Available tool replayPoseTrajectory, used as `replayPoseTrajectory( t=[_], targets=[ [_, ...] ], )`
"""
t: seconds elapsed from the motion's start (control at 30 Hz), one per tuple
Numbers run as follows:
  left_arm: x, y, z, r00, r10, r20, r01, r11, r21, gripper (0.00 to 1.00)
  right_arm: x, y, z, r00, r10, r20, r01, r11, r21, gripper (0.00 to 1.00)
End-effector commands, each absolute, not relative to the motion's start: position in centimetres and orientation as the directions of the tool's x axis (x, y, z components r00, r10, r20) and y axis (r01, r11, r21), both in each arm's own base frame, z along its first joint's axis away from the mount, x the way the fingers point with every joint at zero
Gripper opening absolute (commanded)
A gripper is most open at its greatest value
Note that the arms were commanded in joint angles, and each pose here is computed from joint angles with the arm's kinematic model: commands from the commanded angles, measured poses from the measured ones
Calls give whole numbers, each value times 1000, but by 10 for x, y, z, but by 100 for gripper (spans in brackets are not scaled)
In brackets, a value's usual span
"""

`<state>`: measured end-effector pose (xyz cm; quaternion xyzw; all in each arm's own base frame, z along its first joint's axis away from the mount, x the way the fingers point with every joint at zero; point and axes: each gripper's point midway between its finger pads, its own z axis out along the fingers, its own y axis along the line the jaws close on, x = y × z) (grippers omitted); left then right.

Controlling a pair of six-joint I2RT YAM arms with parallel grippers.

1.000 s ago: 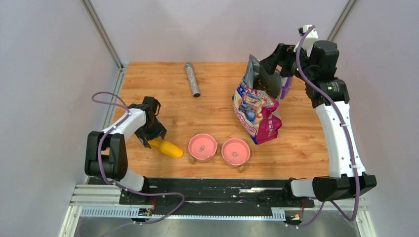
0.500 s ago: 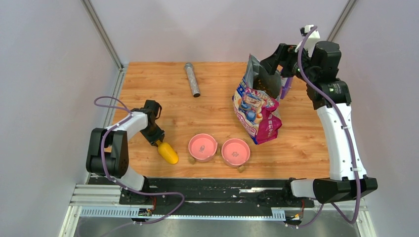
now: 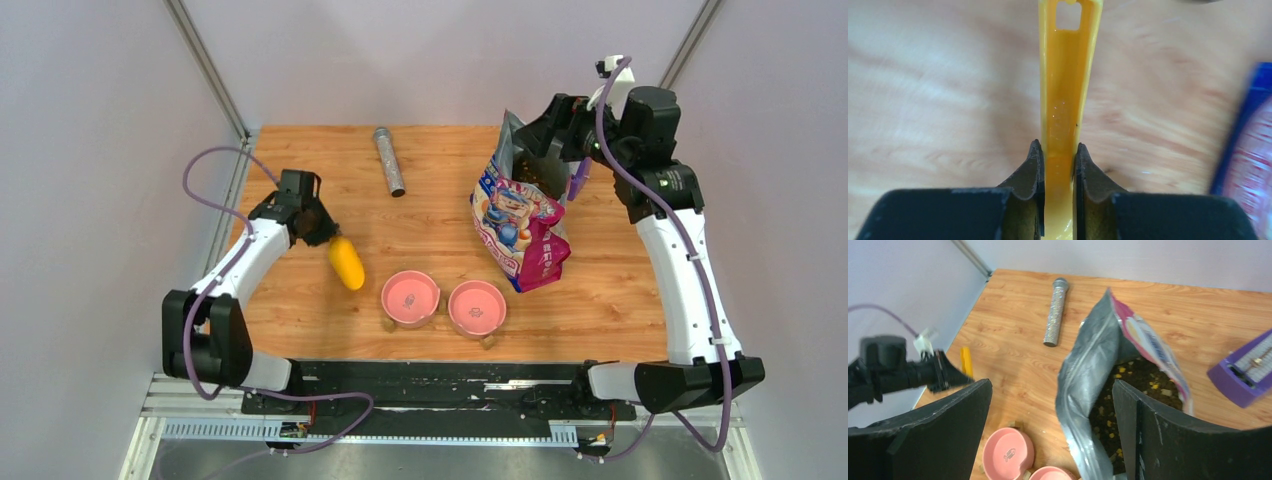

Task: Serve the pet food

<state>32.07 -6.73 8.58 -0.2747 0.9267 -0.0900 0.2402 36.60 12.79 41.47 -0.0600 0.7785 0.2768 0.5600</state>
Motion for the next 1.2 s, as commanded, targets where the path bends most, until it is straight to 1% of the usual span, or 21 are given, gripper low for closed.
replayPoseTrajectory(
  t=[0.0,0.03,0.13,0.17,0.2,0.23,0.27,0.37,0.4,0.43,0.53,0.6,0.73,0.8,0.9,1.07,1.1,1.17],
  targets=[
    [375,-113,217,-622,-419,-662,-46,863,-504,0,344,165,442,-297,199,-934,-575,744,342,90],
    [383,-121,239,-581,-413,-701,29,850,-526,0,339,175,444,-297,198,-934,-605,718,344,90],
    [385,-153,303,-515,-366,-775,282,782,-556,0,329,211,440,-310,176,-934,-679,647,347,91],
    [387,-163,330,-461,-358,-812,363,758,-541,0,327,221,438,-319,167,-933,-695,628,349,91],
    [383,-173,342,-451,-335,-827,436,726,-532,0,324,233,433,-337,154,-929,-710,607,358,92],
    [383,-182,365,-399,-334,-854,502,700,-508,0,323,243,427,-354,144,-924,-720,589,368,92],
    [378,-190,376,-388,-325,-862,553,666,-501,0,320,255,422,-367,131,-921,-735,566,373,92],
    [367,-209,432,-258,-344,-903,714,561,-418,0,315,284,400,-401,86,-912,-768,511,386,93],
    [359,-215,442,-253,-348,-903,752,517,-410,0,313,290,396,-411,76,-908,-779,487,394,93],
    [355,-219,460,-206,-361,-910,790,488,-372,0,310,296,394,-418,69,-906,-796,454,401,93],
    [334,-230,488,-168,-366,-915,867,387,-314,0,293,312,392,-427,38,-904,-855,309,417,90],
    [325,-235,497,-160,-364,-917,895,338,-291,0,286,318,397,-411,35,-911,-879,251,406,89],
    [311,-244,505,-162,-361,-918,926,266,-268,0,283,331,404,-370,44,-928,-904,214,371,82],
    [310,-247,504,-166,-359,-918,929,256,-268,0,281,338,407,-347,48,-937,-917,193,350,79],
    [311,-250,502,-171,-354,-919,932,246,-268,0,280,346,410,-313,58,-948,-929,191,318,76],
    [309,-252,503,-177,-345,-922,936,231,-266,0,291,348,413,-258,99,-961,-922,271,276,76],
    [309,-252,503,-182,-344,-921,935,228,-270,0,293,348,414,-249,105,-963,-922,279,269,70],
    [308,-253,502,-192,-341,-920,935,220,-277,0,297,350,415,-250,108,-962,-920,283,270,51]
  ],
)
